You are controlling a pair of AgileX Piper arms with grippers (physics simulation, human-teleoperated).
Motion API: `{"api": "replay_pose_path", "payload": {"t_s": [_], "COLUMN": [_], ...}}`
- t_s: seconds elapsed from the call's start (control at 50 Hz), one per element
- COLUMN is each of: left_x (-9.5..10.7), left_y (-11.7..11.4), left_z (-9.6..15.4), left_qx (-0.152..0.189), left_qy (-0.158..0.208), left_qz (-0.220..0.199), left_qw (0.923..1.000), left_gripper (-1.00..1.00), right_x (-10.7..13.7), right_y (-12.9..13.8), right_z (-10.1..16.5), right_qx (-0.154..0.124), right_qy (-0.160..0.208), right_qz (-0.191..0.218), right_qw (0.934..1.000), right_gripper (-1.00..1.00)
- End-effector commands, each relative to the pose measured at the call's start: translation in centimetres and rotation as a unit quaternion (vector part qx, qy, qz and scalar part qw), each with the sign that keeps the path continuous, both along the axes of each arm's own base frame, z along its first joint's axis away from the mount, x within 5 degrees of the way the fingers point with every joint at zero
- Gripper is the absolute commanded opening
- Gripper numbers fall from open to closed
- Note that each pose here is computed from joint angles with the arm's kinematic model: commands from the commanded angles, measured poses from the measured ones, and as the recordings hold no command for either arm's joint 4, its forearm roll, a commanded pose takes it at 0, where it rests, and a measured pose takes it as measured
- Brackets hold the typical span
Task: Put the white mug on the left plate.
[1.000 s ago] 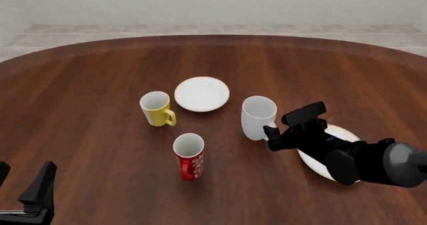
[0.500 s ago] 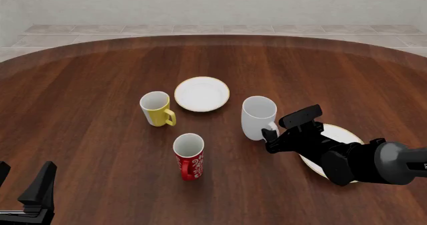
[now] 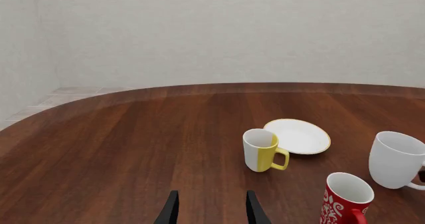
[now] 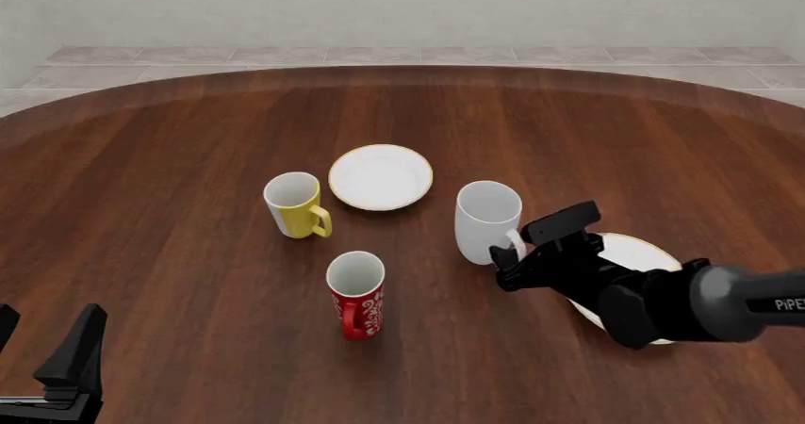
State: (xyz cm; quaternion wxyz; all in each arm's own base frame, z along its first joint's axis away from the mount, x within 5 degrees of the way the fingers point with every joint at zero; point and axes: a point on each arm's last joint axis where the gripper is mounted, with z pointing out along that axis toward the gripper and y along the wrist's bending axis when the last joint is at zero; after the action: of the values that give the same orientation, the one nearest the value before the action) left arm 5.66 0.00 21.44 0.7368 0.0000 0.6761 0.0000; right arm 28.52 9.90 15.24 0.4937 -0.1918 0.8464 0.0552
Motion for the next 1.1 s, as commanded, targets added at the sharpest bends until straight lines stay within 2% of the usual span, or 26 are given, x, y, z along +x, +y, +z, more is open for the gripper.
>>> {"api": "replay_pose_path", "payload": {"t_s": [0.02,0.74,0.76,1.1], "left_x": [0.0,0.0,0.0,0.0], "left_y": [0.0,0.0,0.0,0.0], "left_z": [0.0,0.0,0.0,0.0], "left_qx": [0.000,0.000,0.000,0.000], "left_qy": [0.000,0.000,0.000,0.000], "left_qz": [0.000,0.000,0.000,0.000], "left_qw": [1.0000,1.0000,1.0000,1.0000], "left_gripper": [1.00,1.00,1.00,1.00], "right_x": [0.4,0.3,0.3,0.2], "right_y": [0.1,0.3,0.3,-0.7], "right_z": [-0.4,-1.3,-1.3,0.0], "right_qx": [0.000,-0.001,-0.004,-0.011], "right_qy": [0.004,0.011,0.010,-0.008], "right_qz": [-0.001,0.001,0.004,-0.005], "right_qw": [1.0000,0.9999,0.9999,0.9999], "right_gripper": [1.00,1.00,-1.00,-1.00]}}
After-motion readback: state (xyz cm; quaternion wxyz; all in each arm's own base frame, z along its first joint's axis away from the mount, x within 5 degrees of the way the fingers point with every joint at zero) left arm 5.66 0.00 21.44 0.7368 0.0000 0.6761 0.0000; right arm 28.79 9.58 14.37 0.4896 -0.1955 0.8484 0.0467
